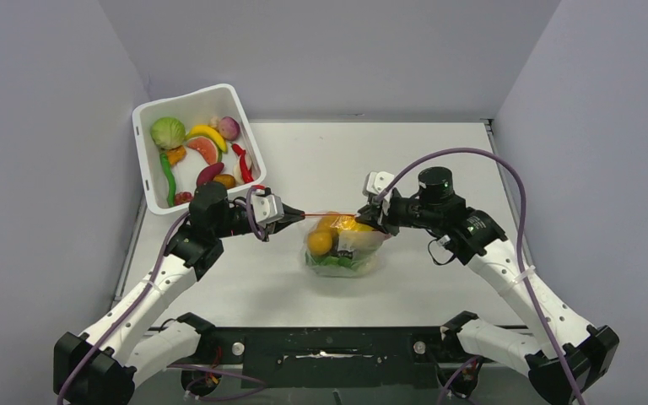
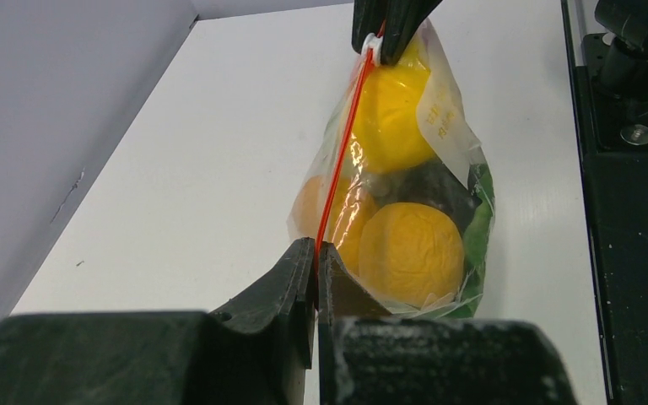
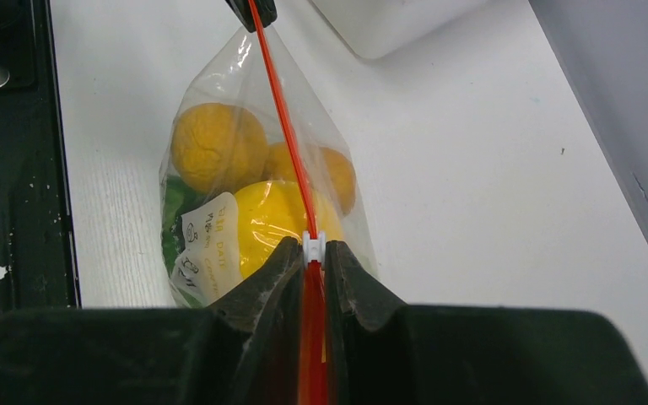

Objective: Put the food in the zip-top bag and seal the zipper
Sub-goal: Zip the zipper food storage bag at the center of the board.

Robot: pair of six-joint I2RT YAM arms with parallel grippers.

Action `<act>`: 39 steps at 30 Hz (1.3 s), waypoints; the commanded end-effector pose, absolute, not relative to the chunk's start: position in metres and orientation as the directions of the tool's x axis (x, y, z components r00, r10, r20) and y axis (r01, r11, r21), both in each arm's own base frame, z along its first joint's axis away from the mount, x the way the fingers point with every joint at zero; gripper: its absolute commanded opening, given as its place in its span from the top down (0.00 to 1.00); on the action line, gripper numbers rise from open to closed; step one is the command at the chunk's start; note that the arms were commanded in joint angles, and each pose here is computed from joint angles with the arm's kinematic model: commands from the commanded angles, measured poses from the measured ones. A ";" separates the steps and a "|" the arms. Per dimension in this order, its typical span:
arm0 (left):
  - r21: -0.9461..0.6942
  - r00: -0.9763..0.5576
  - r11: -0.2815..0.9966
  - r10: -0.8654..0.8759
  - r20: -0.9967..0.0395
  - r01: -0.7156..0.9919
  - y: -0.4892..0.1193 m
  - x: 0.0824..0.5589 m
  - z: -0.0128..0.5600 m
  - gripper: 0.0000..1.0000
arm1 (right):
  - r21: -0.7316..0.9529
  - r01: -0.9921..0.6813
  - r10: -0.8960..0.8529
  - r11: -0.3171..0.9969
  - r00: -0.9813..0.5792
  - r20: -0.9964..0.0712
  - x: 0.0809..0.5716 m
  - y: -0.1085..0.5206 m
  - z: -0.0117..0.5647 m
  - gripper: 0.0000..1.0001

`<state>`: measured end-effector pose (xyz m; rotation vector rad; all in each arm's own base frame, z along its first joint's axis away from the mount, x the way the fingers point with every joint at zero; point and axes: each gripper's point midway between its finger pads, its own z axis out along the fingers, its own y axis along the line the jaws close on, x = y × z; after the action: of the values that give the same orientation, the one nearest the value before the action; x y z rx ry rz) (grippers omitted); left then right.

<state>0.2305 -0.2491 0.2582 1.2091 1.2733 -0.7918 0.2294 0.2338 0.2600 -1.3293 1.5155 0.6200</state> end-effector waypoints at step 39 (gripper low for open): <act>0.174 0.153 0.267 0.097 -0.983 0.948 -0.241 0.239 0.277 0.89 | -0.125 -0.879 -0.371 0.459 -0.062 -0.927 0.234 0.186 0.287 1.00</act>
<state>0.2365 -0.2408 0.2541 1.1475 1.3400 -0.8132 0.2159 0.1877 0.2644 -1.1369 1.7121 0.6454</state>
